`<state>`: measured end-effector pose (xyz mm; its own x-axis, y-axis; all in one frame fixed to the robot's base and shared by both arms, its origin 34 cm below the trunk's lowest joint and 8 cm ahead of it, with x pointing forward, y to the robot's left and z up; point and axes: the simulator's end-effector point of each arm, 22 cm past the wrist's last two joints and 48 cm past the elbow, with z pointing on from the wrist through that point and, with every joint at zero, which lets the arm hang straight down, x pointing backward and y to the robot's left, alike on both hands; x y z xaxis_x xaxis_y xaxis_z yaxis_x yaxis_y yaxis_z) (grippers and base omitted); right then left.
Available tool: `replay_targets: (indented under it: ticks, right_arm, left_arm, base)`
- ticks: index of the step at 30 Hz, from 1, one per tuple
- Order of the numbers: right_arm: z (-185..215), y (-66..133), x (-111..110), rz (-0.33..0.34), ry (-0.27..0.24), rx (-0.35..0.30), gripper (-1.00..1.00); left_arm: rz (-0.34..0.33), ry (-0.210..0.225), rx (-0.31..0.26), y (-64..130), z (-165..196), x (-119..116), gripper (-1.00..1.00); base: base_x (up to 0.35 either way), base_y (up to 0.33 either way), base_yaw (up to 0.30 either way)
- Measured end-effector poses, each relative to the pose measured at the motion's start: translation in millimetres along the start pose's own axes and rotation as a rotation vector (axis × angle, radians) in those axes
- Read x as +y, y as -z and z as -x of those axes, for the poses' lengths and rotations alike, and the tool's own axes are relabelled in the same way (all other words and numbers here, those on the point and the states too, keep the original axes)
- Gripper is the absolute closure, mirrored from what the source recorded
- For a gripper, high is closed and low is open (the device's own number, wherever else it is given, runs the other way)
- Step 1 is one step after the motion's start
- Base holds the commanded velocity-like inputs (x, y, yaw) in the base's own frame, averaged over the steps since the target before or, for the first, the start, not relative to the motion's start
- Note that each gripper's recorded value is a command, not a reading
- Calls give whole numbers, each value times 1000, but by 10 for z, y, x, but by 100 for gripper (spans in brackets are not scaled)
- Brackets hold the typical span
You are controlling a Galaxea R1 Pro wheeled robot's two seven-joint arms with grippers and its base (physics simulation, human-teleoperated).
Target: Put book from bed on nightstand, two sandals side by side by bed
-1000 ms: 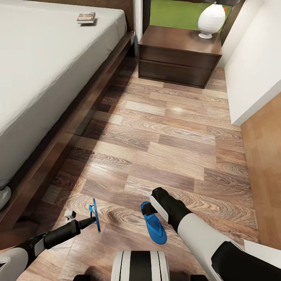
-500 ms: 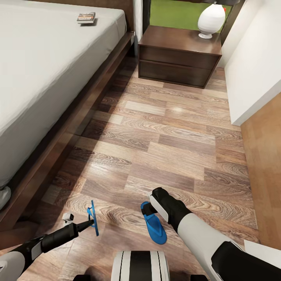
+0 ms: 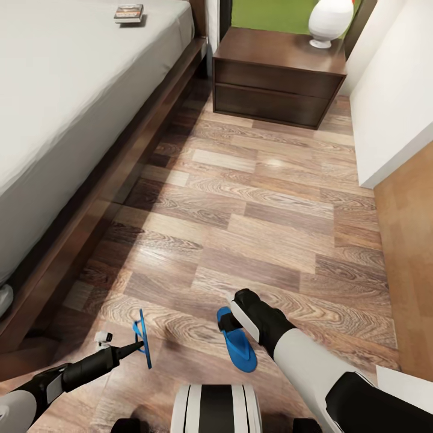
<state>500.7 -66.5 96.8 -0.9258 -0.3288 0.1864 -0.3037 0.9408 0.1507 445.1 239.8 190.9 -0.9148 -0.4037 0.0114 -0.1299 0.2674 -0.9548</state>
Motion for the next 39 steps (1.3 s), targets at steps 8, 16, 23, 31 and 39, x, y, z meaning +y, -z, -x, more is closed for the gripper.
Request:
replay_targets:
  ticks: [8, 16, 23, 31, 39]
  right_arm:
    - [-89, -165, 20, 11, -3, 29, -100]
    - [-92, -166, 16, 10, -2, 30, -100]
    - [-93, -167, 10, 7, -2, 30, -100]
    - [-131, -229, 11, 8, -4, 42, -100]
    - [-231, -392, 33, 19, -6, 73, -100]
  left_arm:
    - [12, 29, 9, 1, -89, 129, 100]
    - [12, 29, 7, 6, -84, 130, 100]
    - [13, 28, 7, 9, -82, 130, 100]
    - [18, 39, 11, 10, -119, 180, 100]
    - [31, 68, 20, 14, -213, 308, 100]
  base:
    - [0, 0, 0]
    - [0, 0, 0]
    - [0, 0, 0]
    - [0, 0, 0]
    - [0, 0, 0]
